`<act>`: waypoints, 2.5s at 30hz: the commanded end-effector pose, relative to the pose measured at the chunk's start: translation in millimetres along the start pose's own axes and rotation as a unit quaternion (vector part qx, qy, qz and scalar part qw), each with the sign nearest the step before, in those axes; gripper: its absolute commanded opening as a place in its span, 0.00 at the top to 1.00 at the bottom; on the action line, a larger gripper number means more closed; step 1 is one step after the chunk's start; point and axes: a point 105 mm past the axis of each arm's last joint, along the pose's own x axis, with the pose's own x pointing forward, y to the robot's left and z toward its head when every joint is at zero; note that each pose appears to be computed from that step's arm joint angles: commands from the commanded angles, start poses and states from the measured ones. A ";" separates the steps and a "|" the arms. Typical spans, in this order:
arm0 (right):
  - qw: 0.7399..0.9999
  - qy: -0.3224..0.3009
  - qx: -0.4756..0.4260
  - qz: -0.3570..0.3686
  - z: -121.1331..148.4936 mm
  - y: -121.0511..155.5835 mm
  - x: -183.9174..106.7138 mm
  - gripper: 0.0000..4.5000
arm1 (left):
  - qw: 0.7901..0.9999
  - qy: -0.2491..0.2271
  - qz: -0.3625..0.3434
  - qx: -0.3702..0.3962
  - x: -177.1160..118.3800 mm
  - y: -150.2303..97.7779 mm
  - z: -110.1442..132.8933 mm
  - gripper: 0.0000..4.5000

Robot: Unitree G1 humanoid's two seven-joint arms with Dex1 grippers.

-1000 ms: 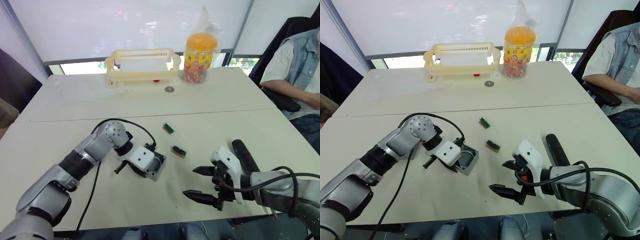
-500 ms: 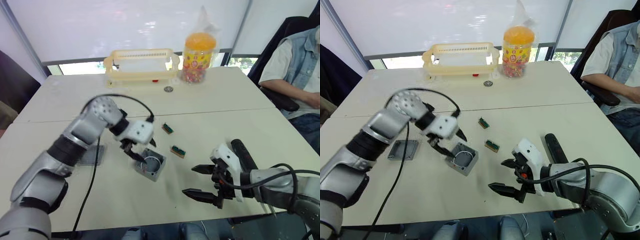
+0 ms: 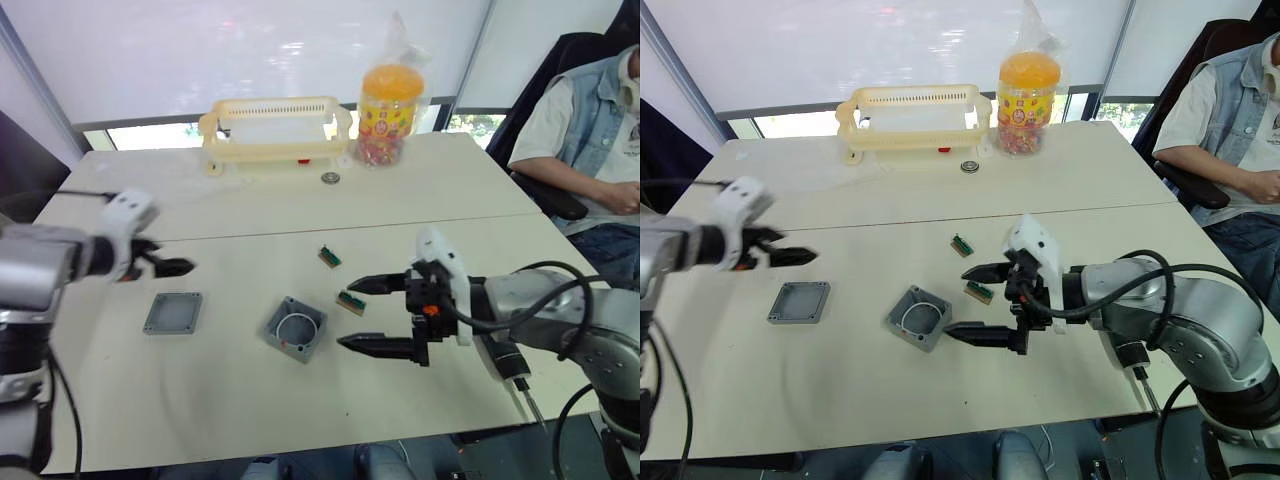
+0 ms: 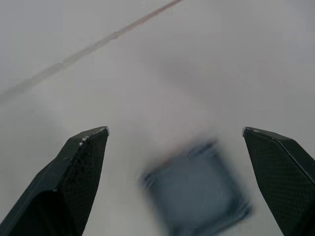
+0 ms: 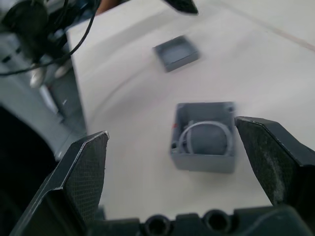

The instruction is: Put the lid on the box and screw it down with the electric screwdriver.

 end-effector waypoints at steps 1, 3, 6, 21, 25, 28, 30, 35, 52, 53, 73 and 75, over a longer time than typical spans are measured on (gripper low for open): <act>0.999 0.018 -0.034 0.027 -7.8 4.3 6.3 0.00 | 0.997 0.023 0.048 -0.056 -11.2 21.6 -18.8 0.01; 0.998 0.027 -0.043 0.034 -11.4 5.0 9.6 0.00 | 0.995 0.037 0.046 -0.075 -10.2 22.5 -27.3 0.01; 0.998 0.021 -0.049 0.041 -8.3 4.1 15.1 0.00 | 0.994 0.057 0.039 -0.086 -1.8 18.1 -32.8 0.01; 0.998 -0.017 -0.024 -0.049 -0.5 -13.1 29.6 0.00 | 0.992 0.086 0.019 -0.090 27.6 9.4 -26.3 0.01; 0.997 -0.035 -0.010 -0.074 4.3 -18.6 28.2 0.00 | 0.992 0.088 0.010 -0.086 34.4 5.5 -23.8 0.01; 0.997 -0.037 -0.012 -0.074 6.2 -15.2 27.7 0.00 | 0.992 0.092 0.002 -0.085 40.2 1.3 -24.1 0.01; 0.997 -0.037 -0.012 -0.074 6.9 -13.9 27.9 0.00 | 0.992 0.095 -0.002 -0.083 42.9 -0.7 -24.7 0.01; 0.996 -0.037 -0.014 -0.083 7.4 -14.2 28.5 0.00 | 0.992 0.107 -0.009 -0.069 49.9 -7.6 -25.7 0.01; 0.993 -0.043 -0.005 -0.114 6.8 -24.7 27.4 0.00 | 0.986 0.134 -0.025 -0.094 65.6 -19.9 -50.0 0.98; 0.992 -0.045 -0.003 -0.116 6.6 -25.9 26.8 0.00 | 0.986 0.127 -0.020 -0.102 63.2 -16.4 -47.9 0.98; 0.928 -0.292 0.134 -0.189 108.3 -105.3 18.0 0.00 | 0.885 -0.465 -0.032 -0.011 -29.2 -57.2 159.7 0.98; 0.923 -0.311 0.132 -0.183 125.4 -108.7 18.4 0.00 | 0.866 -0.498 -0.051 -0.010 -33.3 -74.3 170.8 0.98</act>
